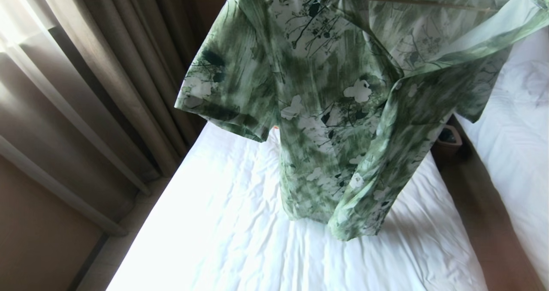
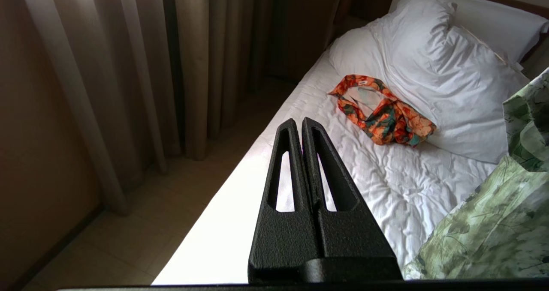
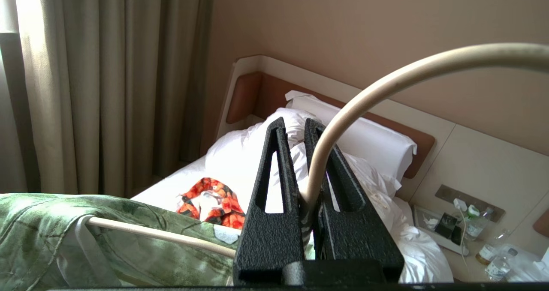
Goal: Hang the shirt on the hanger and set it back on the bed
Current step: Take the clothes hanger out of the clothes
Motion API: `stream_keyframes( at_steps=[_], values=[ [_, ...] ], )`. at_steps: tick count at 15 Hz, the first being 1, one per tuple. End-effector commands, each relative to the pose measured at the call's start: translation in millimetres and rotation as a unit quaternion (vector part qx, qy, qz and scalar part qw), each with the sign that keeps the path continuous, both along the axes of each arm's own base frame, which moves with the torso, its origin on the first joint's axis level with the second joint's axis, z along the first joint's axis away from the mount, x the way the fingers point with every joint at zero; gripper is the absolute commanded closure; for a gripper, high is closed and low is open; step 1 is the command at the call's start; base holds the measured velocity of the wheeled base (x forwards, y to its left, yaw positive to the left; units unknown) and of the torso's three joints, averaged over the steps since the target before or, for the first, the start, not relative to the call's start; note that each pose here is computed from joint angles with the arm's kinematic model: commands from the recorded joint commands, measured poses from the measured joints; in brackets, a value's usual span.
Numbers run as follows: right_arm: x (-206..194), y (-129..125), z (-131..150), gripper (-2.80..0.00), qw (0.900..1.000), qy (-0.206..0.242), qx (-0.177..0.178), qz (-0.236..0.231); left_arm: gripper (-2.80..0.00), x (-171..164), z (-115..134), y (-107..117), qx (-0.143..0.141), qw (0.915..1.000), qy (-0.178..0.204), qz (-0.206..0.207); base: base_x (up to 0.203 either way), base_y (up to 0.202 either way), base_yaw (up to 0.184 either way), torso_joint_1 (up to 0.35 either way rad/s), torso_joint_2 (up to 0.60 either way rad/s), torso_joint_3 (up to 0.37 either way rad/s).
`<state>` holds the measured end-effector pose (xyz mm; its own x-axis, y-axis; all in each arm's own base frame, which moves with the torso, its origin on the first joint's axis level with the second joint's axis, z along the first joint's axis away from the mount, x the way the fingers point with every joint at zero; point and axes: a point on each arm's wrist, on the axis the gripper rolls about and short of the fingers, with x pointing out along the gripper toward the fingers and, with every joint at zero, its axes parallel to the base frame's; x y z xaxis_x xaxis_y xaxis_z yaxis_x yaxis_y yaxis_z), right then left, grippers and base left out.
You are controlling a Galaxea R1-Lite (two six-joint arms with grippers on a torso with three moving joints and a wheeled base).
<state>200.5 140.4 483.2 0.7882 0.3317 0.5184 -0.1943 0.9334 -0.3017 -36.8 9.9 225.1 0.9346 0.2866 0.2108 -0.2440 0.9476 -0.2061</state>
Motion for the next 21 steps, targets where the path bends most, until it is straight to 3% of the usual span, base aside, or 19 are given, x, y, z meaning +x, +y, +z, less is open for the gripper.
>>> stream_keyframes(
  at_steps=[1, 11, 14, 16, 18, 19, 21],
  values=[
    [-4, -3, 2, 0.00, 1.000, -0.006, 0.000, -0.002, 0.00, 1, 0, 0, -0.001, 1.0000, 0.002, -0.001, 0.000, 0.000, 0.000, 0.000, 0.00, 0.000],
    [-11, -5, 5, 0.00, 1.000, -0.010, -0.004, -0.001, 0.00, 3, 1, 0, -0.002, 0.9999, 0.002, -0.013, 0.000, 0.000, 0.000, 0.000, 0.00, 0.000],
    [-16, -4, 2, 0.00, 1.000, 0.022, -0.006, 0.008, 0.00, 9, 12, 0, -0.002, 0.9996, 0.008, -0.028, 0.000, 0.000, 0.000, 0.000, 0.00, 0.000],
    [-24, -4, -5, 0.00, 0.996, 0.085, 0.003, 0.026, 0.00, 19, 35, 0, -0.030, 0.9978, 0.006, -0.059, 0.000, 0.000, 0.000, 0.000, 0.00, 0.000],
    [-24, -3, -9, 0.00, 0.991, 0.122, 0.030, 0.045, 0.00, 31, 57, -1, -0.060, 0.9926, 0.027, -0.102, 0.000, 0.000, 0.000, 0.000, 0.00, 0.000],
    [-21, -1, -11, 0.00, 0.989, 0.132, 0.042, 0.051, 0.00, 39, 66, -4, -0.073, 0.9883, 0.038, -0.129, 0.000, 0.000, 0.000, 0.000, 0.00, 0.000],
    [-11, 7, -22, 0.00, 0.981, 0.177, 0.053, 0.064, 0.00, 65, 74, -14, -0.077, 0.9707, 0.087, -0.210, 0.000, 0.000, 0.000, 0.000, 0.00, 0.000]
  ],
)
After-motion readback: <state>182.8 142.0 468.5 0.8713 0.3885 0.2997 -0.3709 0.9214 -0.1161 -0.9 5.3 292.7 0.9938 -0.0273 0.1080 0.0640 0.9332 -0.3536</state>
